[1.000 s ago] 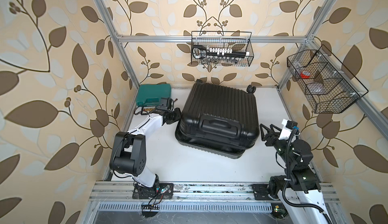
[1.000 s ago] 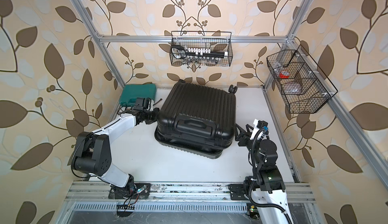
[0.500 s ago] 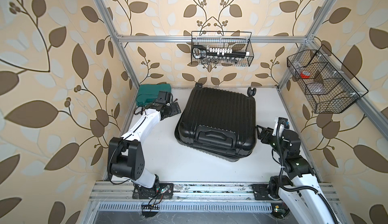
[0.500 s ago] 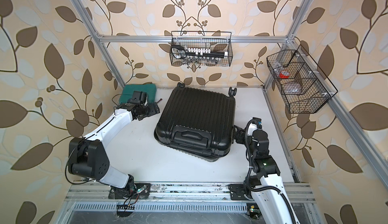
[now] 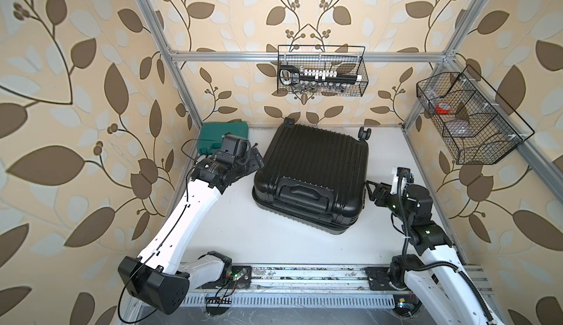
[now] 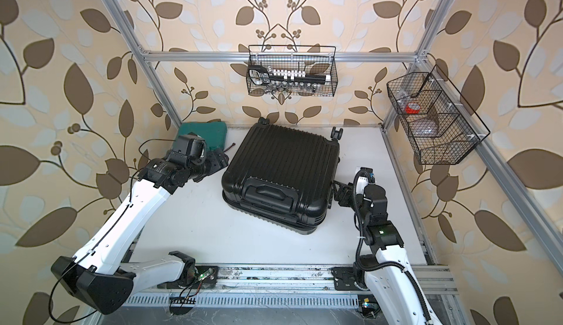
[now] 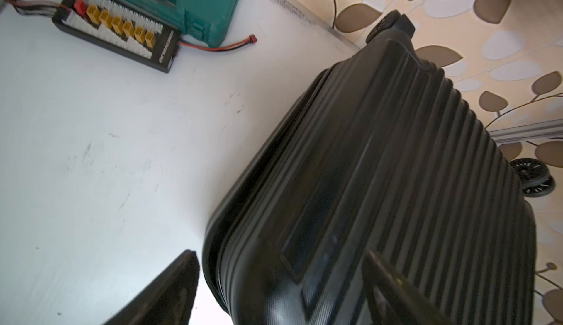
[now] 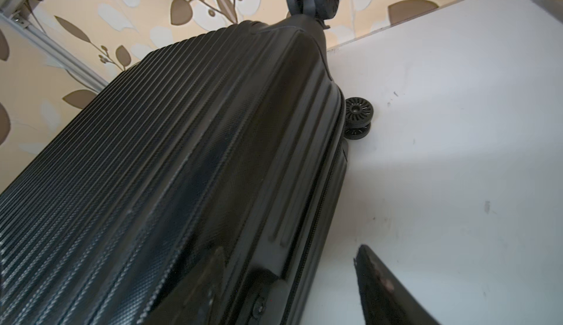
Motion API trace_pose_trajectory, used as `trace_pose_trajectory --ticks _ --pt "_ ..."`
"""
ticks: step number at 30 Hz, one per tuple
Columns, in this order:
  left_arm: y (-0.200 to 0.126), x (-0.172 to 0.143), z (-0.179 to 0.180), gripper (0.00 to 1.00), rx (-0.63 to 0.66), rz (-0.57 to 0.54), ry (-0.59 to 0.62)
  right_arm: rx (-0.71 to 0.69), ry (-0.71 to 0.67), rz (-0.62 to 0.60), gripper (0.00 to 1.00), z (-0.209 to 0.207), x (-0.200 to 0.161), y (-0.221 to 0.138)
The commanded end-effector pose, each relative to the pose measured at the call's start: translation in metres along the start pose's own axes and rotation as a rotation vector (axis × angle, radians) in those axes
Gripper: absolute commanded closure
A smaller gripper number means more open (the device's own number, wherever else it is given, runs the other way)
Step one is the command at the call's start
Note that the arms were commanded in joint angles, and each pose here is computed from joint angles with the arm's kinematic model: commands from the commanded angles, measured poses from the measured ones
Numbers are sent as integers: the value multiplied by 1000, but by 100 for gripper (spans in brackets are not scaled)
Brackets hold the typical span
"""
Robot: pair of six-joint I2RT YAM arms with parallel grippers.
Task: Close the suitcase zippers
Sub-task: Adjust the suitcase at the center of the board.
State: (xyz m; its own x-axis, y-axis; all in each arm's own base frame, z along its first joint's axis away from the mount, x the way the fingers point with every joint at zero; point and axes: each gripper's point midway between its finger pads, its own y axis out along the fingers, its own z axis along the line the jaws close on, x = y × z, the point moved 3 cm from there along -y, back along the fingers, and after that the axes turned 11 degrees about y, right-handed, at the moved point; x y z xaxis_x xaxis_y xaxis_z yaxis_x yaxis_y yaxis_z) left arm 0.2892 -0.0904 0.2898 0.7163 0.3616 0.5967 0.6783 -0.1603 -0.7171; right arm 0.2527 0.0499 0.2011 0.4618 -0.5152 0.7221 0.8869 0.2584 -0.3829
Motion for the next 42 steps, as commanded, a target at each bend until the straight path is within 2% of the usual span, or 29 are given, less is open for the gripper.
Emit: trace_pose_trajectory --ticks 1,7,13,23,30,32,35,38,42 --pt "-16 -17 -5 9 -25 40 -84 105 -20 101 32 20 -22 7" --pt "-17 -43 -5 8 56 140 -164 133 -114 120 31 52 -38 17" --pt "-11 -65 12 10 176 219 -227 133 -202 141 31 80 -53 31" --pt "16 -76 10 15 223 296 -246 142 -244 129 31 99 -56 35" --pt "39 -89 3 29 247 392 -248 96 -275 30 31 99 -29 17" --pt "42 -89 2 35 247 398 -240 55 -290 -8 31 97 -17 11" --pt "45 -89 -1 50 243 402 -222 -1 -325 -58 31 95 0 2" --pt "47 -85 -3 53 237 397 -194 -33 -350 -96 31 97 17 -6" --pt "48 -77 -6 64 237 376 -131 -63 -363 -122 30 97 38 -11"
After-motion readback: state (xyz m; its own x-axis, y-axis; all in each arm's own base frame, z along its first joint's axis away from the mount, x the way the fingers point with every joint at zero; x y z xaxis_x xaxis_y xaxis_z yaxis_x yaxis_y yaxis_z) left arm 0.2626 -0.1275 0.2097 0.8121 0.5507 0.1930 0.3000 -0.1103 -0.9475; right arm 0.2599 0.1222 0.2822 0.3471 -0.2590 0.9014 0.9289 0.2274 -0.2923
